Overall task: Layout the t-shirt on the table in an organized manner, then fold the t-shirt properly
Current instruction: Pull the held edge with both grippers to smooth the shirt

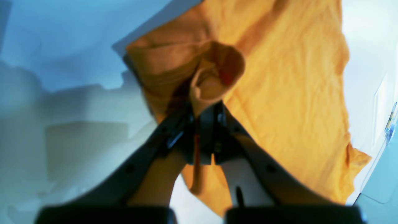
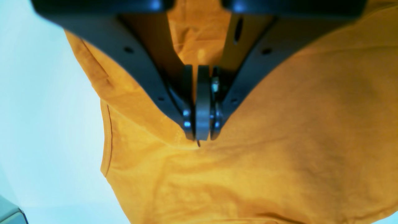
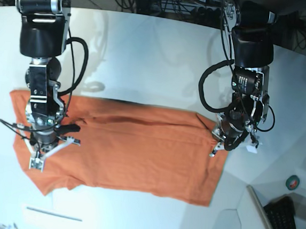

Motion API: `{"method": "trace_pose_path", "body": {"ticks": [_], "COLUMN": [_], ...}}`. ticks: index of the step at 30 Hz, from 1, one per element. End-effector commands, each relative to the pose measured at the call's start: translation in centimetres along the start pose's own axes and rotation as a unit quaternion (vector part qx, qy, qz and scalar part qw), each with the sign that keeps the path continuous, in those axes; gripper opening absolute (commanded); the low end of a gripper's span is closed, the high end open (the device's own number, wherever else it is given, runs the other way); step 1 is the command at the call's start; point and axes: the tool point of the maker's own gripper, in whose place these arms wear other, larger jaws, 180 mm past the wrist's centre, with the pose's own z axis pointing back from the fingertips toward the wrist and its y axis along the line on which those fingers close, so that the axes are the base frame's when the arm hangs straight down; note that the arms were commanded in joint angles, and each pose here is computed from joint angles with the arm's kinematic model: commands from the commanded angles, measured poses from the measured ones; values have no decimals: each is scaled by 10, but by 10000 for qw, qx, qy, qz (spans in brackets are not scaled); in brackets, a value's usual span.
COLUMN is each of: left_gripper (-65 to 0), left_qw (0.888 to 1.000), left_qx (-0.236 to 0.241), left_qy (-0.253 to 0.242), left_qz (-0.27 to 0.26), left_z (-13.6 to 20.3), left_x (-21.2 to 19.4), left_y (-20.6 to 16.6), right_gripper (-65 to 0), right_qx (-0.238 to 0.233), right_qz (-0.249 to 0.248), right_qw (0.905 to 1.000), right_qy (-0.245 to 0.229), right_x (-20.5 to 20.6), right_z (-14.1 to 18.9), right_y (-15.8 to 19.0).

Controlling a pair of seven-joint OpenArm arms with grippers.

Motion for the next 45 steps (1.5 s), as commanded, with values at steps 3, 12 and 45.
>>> {"method": "trace_pose_path", "body": {"ticks": [3, 12, 45], "left_gripper": [-650, -650, -650], "left_qw": [9993, 9991, 9977], "left_qx": [-290, -345, -355], "left_qy": [-238, -241, 23], "left_qz": [-39, -22, -577], "left_z": [4, 0, 49], "left_x": [18, 23, -12], "left_y": [-24, -36, 7], "right_gripper": [-650, -650, -650], "right_qx": [-47, -41, -215], "right_qz": [-42, -12, -135], "right_qw": [9988, 9996, 9996], "right_qy": [-492, -278, -158], "right_x": [43, 44, -40], "right_z": [-1, -15, 101], "right_y": [-2, 2, -41]}}
